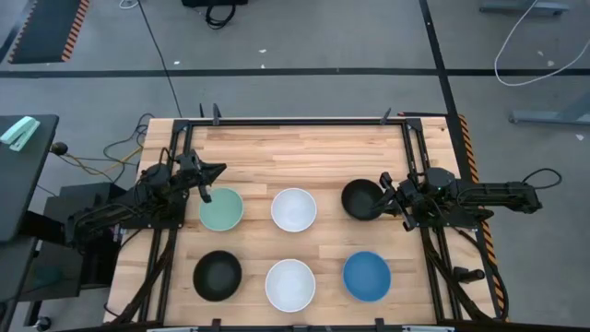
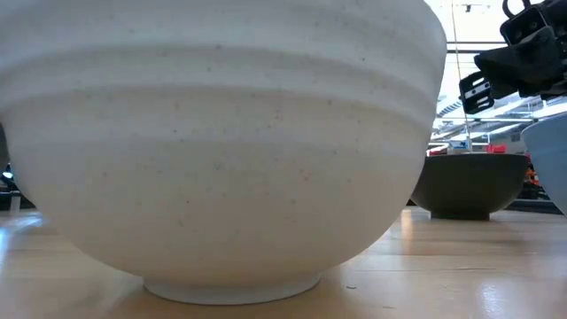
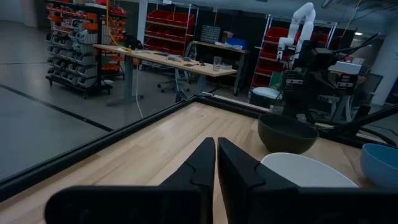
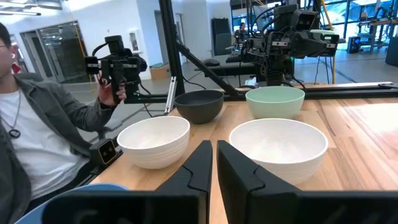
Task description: Nest bowls inside each other
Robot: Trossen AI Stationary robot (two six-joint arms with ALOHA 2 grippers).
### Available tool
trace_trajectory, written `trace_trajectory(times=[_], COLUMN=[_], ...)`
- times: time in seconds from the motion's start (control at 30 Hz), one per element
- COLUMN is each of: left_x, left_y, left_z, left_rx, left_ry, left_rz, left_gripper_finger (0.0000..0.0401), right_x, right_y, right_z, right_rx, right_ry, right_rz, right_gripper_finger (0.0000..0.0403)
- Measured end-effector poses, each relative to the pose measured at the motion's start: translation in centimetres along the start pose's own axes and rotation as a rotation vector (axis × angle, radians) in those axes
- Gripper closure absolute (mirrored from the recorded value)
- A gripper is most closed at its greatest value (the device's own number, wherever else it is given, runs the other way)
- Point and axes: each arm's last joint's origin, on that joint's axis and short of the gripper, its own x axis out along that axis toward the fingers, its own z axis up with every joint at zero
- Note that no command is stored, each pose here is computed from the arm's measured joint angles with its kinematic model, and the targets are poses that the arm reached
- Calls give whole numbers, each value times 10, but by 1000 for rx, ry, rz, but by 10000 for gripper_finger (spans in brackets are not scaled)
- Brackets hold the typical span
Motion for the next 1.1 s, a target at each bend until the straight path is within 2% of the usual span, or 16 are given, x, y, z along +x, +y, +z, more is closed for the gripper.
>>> trace_trajectory(times=[0.37, 0.67, 0.9, 0.97, 1.1], left_x=[0, -1, -1, -1, -1], left_y=[0, -2, -3, -3, -3], left_z=[3, 14, 15, 15, 15], left_rx=[-1, -3, -4, -10, -42], left_ry=[-29, -143, -156, -156, -155], left_rz=[-5, -25, -27, -28, -31], left_gripper_finger=[366, 377, 374, 372, 375], right_x=[0, 0, 0, -1, -3], right_y=[0, 0, 1, 0, -3], right_z=[0, 4, 7, 11, 24], right_rx=[-1, -27, 42, 81, 215], right_ry=[0, -38, -72, -113, -237], right_rz=[0, 4, 7, -27, -182], right_gripper_finger=[370, 370, 370, 370, 370])
